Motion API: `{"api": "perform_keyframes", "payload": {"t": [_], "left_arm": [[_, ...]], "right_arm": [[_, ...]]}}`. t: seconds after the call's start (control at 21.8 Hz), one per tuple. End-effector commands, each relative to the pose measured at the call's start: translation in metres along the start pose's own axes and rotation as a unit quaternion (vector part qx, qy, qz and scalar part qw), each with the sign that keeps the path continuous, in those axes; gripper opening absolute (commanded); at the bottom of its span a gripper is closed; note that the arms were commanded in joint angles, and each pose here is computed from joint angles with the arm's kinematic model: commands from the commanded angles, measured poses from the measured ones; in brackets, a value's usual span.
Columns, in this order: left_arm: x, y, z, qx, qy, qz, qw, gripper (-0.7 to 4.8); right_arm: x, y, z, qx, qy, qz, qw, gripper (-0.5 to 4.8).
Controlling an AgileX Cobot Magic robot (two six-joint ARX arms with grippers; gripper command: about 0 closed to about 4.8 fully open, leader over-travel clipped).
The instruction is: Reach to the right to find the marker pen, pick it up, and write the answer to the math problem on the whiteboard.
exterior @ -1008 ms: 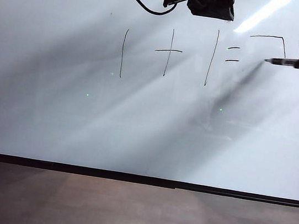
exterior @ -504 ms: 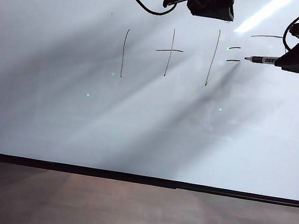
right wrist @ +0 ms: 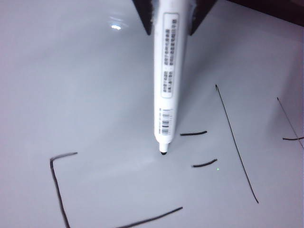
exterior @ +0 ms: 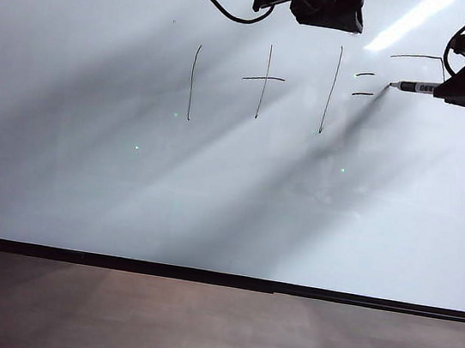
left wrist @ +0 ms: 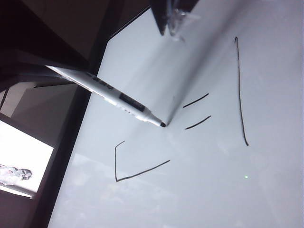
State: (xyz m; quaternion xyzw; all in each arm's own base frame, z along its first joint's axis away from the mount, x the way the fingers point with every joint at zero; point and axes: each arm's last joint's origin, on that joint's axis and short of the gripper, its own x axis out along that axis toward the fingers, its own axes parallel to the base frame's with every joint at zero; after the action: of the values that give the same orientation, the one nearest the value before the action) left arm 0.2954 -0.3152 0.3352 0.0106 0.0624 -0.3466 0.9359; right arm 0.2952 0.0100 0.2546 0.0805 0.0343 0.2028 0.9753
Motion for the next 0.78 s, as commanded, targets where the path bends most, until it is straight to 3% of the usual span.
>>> {"api": "perform_keyframes", "payload": {"t": [0.05,0.46,0.78], "left_arm": [[-0.001,-0.001,0.002,0.001,-0.006,-0.002,1.000,-0.04],[-0.001,-0.001,0.002,0.001,-0.006,-0.003,1.000,-0.04],[-0.001,-0.001,0.002,0.001,-0.006,-0.002,1.000,-0.04]], "right_arm": [[0.001,0.000,0.002,-0.003,-0.008,0.001,1.000,-0.06],[0.002,-0.002,0.001,-0.003,-0.010,-0.021,1.000,-0.06],[-0.004,-0.015,0.003,-0.001,-0.014,-0.053,0.998,-0.06]]}}
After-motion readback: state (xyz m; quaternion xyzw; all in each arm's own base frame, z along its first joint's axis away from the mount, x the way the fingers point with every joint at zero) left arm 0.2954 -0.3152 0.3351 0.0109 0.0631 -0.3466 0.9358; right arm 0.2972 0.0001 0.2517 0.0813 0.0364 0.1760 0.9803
